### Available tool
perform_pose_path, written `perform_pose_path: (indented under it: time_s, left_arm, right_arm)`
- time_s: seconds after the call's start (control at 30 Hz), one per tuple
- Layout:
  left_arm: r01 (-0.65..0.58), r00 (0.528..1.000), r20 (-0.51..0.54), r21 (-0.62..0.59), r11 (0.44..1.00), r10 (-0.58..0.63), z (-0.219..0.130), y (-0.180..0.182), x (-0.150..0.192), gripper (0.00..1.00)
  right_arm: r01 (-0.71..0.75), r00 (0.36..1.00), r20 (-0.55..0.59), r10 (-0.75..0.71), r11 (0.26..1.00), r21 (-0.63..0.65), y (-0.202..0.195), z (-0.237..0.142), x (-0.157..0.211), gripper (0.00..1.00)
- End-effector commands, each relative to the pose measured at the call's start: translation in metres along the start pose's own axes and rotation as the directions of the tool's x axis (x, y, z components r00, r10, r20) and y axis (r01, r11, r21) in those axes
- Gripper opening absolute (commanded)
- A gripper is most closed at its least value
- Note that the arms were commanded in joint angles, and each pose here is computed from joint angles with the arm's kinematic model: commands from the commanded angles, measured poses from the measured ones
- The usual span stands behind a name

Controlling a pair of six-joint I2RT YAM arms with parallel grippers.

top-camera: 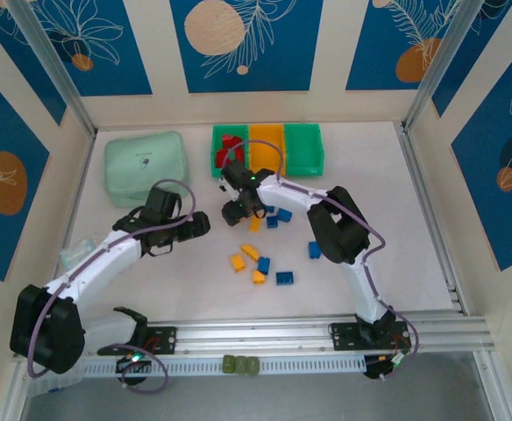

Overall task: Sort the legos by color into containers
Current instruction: Pick up the lego from the center of the table, then place the lego in the container.

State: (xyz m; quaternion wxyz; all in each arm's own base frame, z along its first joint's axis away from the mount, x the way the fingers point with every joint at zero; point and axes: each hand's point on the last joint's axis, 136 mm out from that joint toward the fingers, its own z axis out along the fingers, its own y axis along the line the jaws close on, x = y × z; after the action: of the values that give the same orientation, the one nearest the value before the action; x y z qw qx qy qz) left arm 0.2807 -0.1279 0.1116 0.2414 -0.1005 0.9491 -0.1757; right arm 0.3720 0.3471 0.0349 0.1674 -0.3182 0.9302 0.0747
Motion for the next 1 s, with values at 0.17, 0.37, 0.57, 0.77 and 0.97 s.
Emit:
perform_pose_path:
  time_s: [0.17,0.37,0.57,0.77,0.97]
  left_arm:
    - [0.031,0.998,0.048,0.015,0.999,-0.032,-0.005,0.002,-0.006,0.99]
    - [0.032,0.998,0.046,0.034,0.999,-0.033,-0.006,-0.001,-0.006,0.99]
    - [0.026,0.999,0.042,0.058,0.998,-0.029,-0.011,-0.012,-0.013,0.99]
    - [0.006,0.998,0.059,0.115,0.993,-0.012,-0.014,-0.030,-0.029,0.99]
    - [0.009,0.999,0.038,0.135,0.991,-0.014,-0.005,-0.043,-0.039,0.99]
  right_arm:
    - [0.066,0.997,0.023,-0.067,0.997,0.036,0.007,0.007,-0.009,0.52]
    - [0.071,0.996,0.050,-0.071,0.997,0.015,0.013,-0.009,-0.014,0.35]
    - [0.052,0.987,0.153,-0.050,0.999,-0.006,0.011,-0.053,-0.035,0.28]
    - [-0.036,0.972,0.231,0.034,0.999,0.004,-0.022,-0.084,-0.058,0.27]
    - [-0.178,0.945,0.296,0.141,0.979,0.102,-0.091,-0.087,-0.091,0.27]
